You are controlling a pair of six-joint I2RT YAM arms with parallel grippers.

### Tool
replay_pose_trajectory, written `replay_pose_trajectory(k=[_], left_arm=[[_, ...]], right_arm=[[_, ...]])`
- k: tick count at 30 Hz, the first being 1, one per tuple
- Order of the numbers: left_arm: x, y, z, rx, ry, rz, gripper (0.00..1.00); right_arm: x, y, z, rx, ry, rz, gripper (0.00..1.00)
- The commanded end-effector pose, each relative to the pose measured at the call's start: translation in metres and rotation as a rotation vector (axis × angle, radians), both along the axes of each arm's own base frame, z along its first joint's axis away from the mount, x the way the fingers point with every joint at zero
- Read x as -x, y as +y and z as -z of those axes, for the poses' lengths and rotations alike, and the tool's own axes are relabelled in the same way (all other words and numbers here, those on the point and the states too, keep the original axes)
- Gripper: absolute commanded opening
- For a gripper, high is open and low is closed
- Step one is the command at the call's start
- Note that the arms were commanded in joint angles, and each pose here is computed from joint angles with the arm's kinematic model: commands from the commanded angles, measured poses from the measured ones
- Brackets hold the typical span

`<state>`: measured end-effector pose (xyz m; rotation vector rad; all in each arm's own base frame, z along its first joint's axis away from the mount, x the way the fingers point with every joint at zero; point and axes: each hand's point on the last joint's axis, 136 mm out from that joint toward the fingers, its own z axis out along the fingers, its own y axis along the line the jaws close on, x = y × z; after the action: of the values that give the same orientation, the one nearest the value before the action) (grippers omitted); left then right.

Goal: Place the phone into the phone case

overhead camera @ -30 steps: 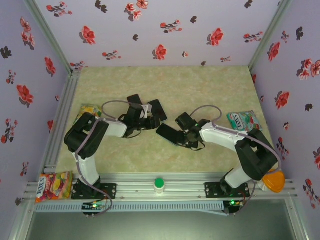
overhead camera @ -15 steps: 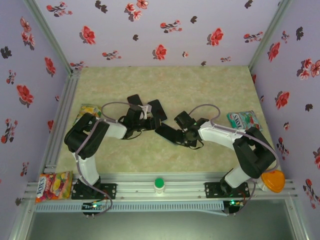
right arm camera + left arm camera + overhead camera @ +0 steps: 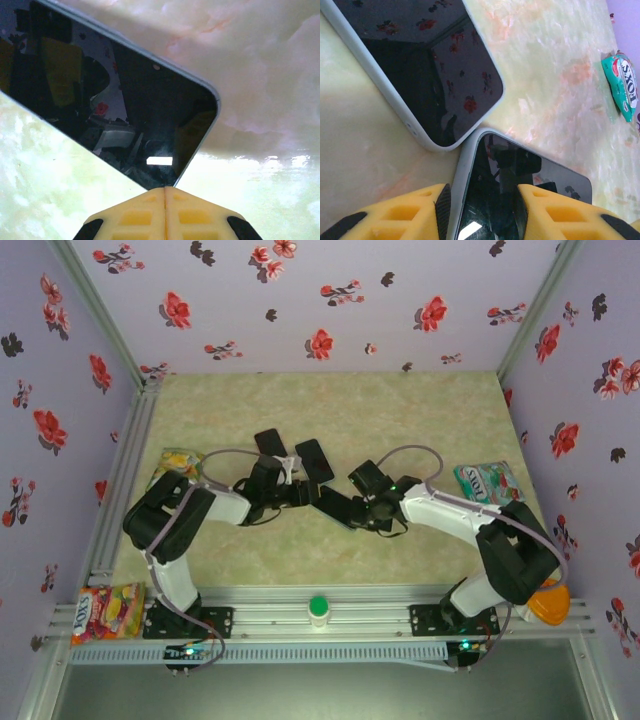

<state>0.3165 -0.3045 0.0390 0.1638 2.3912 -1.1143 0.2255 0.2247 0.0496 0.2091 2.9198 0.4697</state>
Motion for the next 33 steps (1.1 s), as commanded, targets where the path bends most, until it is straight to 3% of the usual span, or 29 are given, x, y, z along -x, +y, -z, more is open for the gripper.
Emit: replay_pose_trajectory(k=[1, 22, 33], left_arm=[[0.022, 0.008, 0.020, -0.046, 0.095, -0.002, 0.42], [0.026, 0.008, 0.021, -0.054, 0.099, 0.004, 0.42], [0.030, 0.007, 0.023, -0.059, 0.108, 0.006, 0.42]], right_arm=[[0.000, 0.005, -0.002, 0.021, -0.011, -0.025, 0.08], [0.005, 0.008, 0.030, 0.062, 0.056, -0.047, 0.07], [0.022, 0.003, 0.060, 0.175, 0.134, -0.082, 0.05]])
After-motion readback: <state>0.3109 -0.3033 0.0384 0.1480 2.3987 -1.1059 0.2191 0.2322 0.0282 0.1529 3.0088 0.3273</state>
